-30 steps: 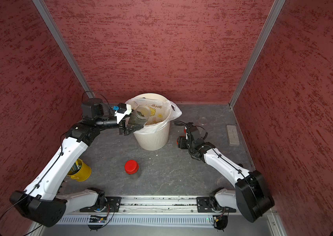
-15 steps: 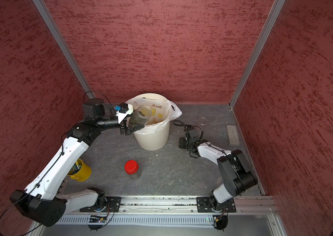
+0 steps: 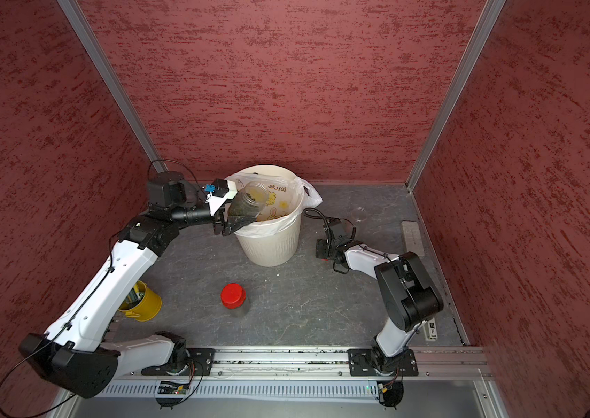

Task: Empty moldy tea leaves from jars
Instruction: Place the lid at the center of the board.

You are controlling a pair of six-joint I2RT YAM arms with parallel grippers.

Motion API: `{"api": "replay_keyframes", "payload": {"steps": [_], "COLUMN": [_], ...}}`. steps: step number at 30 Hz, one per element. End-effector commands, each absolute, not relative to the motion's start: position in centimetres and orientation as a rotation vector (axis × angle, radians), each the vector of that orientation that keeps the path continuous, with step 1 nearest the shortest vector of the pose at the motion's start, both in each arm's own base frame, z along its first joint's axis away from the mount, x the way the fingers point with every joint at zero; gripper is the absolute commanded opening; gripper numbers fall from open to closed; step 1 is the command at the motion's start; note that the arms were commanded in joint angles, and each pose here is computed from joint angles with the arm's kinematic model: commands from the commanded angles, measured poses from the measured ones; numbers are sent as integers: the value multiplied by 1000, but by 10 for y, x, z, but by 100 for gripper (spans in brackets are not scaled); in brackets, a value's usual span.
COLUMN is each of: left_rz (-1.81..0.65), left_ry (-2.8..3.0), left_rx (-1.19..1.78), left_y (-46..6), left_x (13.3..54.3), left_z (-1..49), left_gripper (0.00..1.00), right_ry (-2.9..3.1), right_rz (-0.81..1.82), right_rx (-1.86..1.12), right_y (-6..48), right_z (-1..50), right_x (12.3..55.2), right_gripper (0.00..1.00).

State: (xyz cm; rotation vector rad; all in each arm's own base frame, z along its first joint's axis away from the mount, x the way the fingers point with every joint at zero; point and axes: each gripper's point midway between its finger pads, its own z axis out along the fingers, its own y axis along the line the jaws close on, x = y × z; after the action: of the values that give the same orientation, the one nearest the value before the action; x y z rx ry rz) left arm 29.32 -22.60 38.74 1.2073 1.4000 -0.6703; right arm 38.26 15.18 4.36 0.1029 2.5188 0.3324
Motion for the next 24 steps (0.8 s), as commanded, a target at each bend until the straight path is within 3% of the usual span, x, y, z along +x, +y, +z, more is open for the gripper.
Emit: {"api": "replay_keyframes", "payload": {"steps": [1, 6, 14, 24], "left_rz": [-629, -607, -537, -381], "left_ry": [1368, 1380, 1390, 1425], "left_rx": [1210, 1207, 1204, 1172], "left_y": [-224, -221, -215, -199], "left_x": [295, 298, 303, 322], "left_z": [400, 401, 404, 407], "left_gripper": [71, 71, 71, 71], "right_ry": [2498, 2506, 2512, 2453], "right_rz": [302, 297, 283, 305], "right_rx": [119, 124, 129, 157], "right_y": [148, 147, 143, 140], "right_z": [44, 43, 47, 73], "right_x": [393, 392, 387, 383], "right_gripper": [47, 56, 81, 97]}}
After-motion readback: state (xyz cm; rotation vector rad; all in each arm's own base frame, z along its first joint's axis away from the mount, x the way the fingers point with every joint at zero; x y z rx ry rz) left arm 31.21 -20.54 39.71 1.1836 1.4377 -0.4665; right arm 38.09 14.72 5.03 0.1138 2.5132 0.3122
